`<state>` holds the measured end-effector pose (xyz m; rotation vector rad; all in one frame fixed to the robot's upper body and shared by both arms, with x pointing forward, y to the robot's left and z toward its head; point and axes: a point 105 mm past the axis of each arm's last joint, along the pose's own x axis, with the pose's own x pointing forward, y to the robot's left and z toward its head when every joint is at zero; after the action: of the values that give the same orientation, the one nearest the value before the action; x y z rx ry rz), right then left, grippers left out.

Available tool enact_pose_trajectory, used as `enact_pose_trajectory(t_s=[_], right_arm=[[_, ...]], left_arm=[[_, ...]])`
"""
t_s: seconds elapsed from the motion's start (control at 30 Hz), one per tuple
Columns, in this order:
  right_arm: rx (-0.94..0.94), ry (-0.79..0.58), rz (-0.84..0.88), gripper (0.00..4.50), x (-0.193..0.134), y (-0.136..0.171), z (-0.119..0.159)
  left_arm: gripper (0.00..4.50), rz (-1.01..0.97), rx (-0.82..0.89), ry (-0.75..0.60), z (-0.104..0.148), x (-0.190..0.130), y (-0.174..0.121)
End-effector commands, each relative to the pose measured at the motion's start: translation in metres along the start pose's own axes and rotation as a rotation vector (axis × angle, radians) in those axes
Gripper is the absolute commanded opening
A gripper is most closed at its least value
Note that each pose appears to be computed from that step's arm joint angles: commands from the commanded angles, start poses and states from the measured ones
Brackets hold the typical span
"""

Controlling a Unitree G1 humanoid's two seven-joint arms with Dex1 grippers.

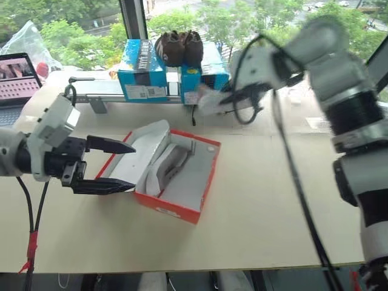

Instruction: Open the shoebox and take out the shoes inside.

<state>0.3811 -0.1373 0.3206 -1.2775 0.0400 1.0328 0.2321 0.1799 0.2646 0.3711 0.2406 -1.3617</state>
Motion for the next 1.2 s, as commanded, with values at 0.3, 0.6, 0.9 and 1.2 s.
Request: enact_pose_trajectory(t_s=[0.3, 0.6, 0.9, 1.2], right_arm=[[0.430, 0.206, -0.177, 0.40, -0.002, 0.065, -0.079], [0.347, 0.500, -0.463, 0.40, -0.004, 0.060, -0.149], [0.252, 0.485, -0.362, 0.40, 0.035, 0.091, -0.143], [0.496, 0.289, -0.211, 2.31, 0.056, 0.122, -0.090]], left_arm=[[4.50, -0.031, 0.051, -0.007, 0.009, 0.006, 0.011], [4.50, -0.034, 0.051, -0.008, 0.009, 0.006, 0.011], [4.50, -0.029, 0.052, -0.006, 0.010, 0.006, 0.011], [4.50, -0.019, 0.051, 0.003, 0.008, 0.002, 0.010]])
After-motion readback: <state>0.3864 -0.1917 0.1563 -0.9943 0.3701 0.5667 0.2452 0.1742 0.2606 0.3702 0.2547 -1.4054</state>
